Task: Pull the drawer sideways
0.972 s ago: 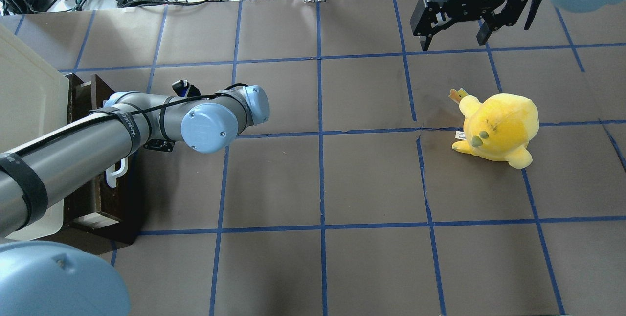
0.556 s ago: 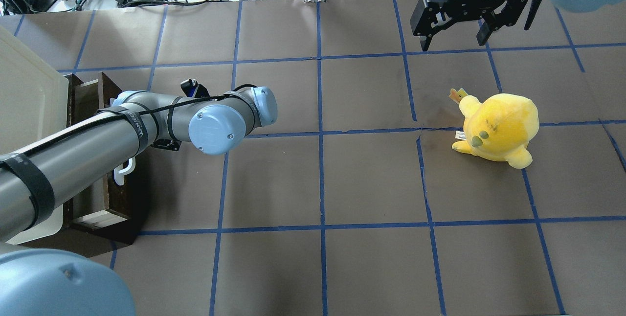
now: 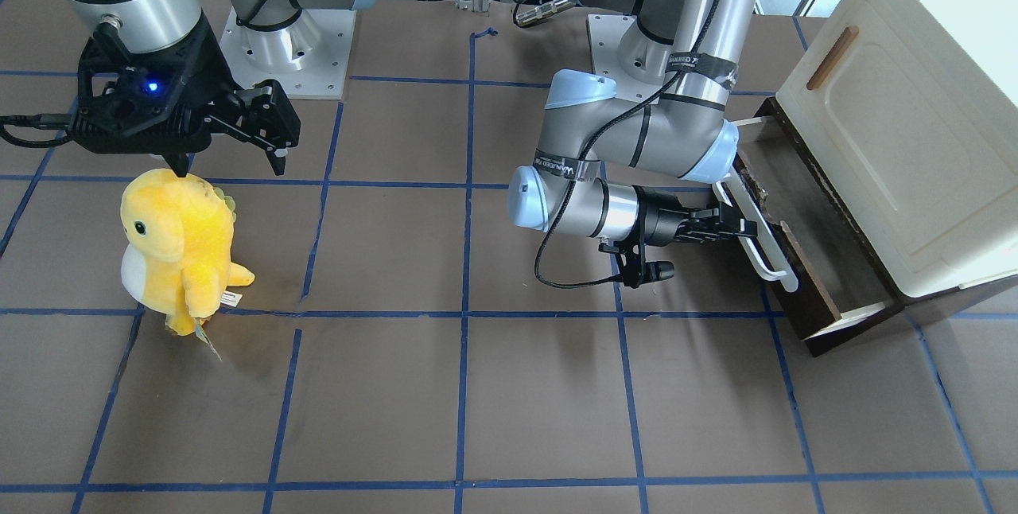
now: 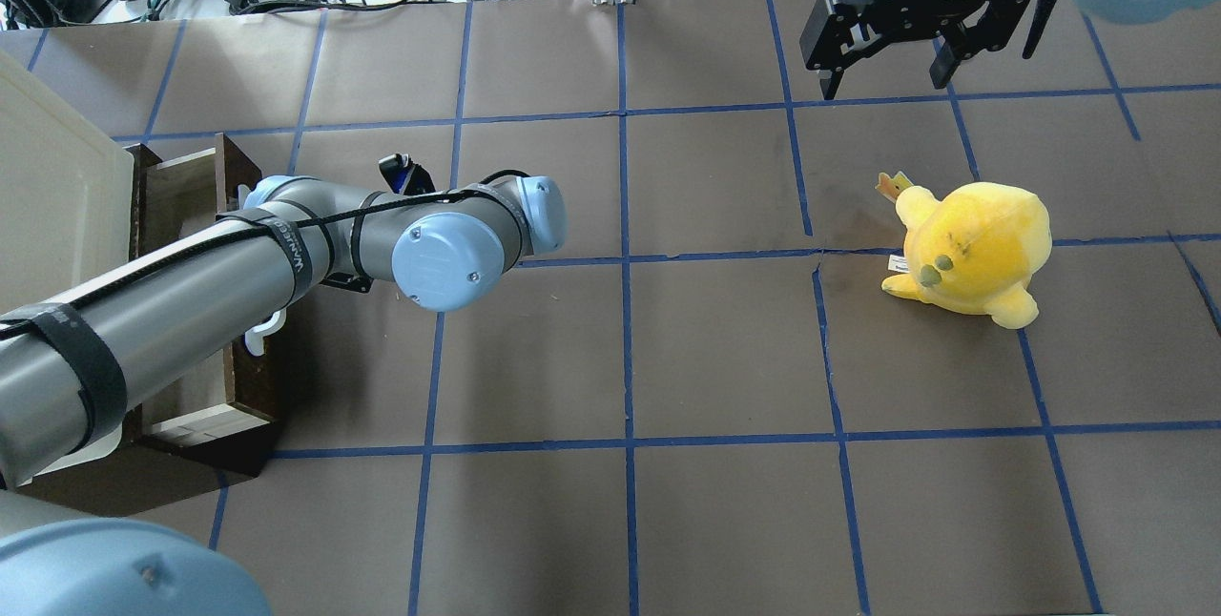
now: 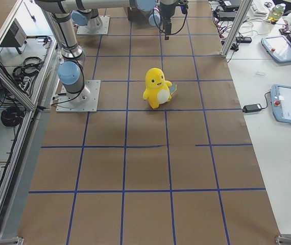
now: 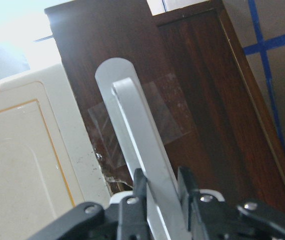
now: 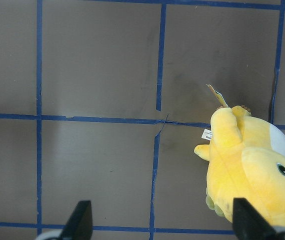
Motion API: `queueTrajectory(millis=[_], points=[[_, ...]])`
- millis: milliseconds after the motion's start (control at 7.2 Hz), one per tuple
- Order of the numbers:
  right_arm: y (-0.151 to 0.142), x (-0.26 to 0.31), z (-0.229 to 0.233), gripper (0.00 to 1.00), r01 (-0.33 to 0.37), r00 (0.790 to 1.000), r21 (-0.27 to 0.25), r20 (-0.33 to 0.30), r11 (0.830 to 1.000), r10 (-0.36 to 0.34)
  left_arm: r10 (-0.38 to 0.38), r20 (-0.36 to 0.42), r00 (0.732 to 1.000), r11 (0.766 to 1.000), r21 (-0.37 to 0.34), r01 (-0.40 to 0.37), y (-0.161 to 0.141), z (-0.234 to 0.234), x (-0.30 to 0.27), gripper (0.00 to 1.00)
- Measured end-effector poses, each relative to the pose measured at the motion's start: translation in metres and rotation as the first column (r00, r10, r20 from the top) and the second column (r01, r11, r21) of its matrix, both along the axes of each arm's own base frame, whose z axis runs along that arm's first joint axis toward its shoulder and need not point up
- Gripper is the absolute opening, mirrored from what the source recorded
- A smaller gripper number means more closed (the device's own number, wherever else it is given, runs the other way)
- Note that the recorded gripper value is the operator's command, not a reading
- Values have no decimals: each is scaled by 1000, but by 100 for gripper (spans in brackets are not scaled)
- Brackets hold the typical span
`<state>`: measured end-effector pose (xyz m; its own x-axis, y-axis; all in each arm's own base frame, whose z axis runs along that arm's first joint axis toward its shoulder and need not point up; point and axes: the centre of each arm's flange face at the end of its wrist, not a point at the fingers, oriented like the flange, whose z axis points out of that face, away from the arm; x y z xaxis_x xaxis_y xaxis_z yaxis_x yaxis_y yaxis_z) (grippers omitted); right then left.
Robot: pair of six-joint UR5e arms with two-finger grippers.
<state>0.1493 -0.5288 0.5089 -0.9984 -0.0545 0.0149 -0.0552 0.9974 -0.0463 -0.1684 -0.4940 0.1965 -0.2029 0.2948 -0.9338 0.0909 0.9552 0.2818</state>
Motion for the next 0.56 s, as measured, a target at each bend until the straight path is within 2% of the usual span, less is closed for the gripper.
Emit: queueTrajectory(millis=[556], points=[[0, 0, 0, 100, 0, 1000, 0, 0, 1000, 0, -20, -1, 1000, 1000, 17, 20, 1, 2, -8, 29]])
